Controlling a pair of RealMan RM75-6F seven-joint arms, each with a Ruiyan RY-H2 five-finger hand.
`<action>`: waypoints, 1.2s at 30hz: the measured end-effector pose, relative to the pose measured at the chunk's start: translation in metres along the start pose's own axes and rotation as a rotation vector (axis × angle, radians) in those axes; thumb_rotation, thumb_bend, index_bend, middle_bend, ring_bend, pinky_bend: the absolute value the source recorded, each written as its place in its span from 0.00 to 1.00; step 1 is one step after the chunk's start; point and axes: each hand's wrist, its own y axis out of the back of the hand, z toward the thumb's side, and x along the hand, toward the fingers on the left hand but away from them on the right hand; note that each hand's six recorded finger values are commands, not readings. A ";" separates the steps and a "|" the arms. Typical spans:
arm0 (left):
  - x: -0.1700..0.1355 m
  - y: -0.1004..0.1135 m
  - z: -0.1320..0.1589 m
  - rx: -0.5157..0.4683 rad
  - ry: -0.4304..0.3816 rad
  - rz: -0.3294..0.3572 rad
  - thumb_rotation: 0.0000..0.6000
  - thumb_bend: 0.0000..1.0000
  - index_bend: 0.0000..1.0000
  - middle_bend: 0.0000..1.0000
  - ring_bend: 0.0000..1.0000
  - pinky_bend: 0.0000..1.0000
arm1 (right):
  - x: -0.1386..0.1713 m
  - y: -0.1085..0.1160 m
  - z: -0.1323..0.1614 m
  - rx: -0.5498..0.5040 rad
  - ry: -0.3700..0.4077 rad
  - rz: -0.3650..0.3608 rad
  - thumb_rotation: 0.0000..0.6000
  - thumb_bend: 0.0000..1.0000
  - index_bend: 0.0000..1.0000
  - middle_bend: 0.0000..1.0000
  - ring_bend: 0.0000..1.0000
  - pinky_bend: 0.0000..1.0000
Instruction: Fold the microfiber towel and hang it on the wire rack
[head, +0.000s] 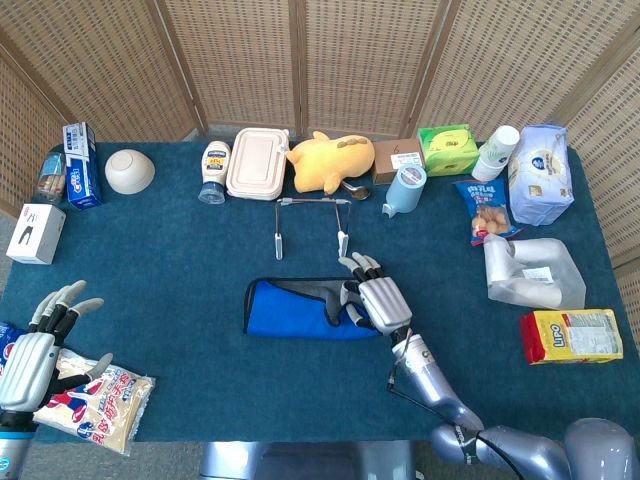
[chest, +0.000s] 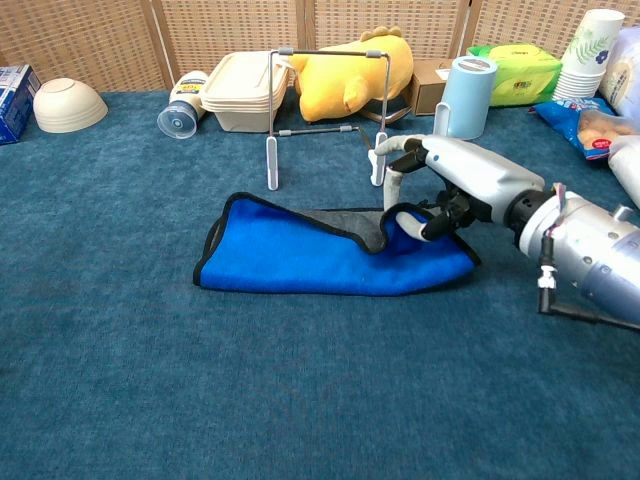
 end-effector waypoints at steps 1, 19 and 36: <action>0.000 0.000 0.000 0.000 0.001 0.001 1.00 0.34 0.20 0.05 0.00 0.00 | -0.003 0.001 -0.001 -0.003 -0.008 0.001 1.00 0.44 0.68 0.13 0.00 0.00; -0.009 0.005 -0.001 0.002 0.015 0.011 1.00 0.34 0.20 0.04 0.00 0.00 | -0.017 0.001 -0.023 -0.005 -0.081 0.046 1.00 0.45 0.52 0.11 0.00 0.00; -0.015 0.007 -0.003 -0.003 0.022 0.021 1.00 0.34 0.20 0.04 0.00 0.00 | -0.025 0.012 -0.027 0.048 -0.116 0.029 1.00 0.45 0.21 0.04 0.00 0.00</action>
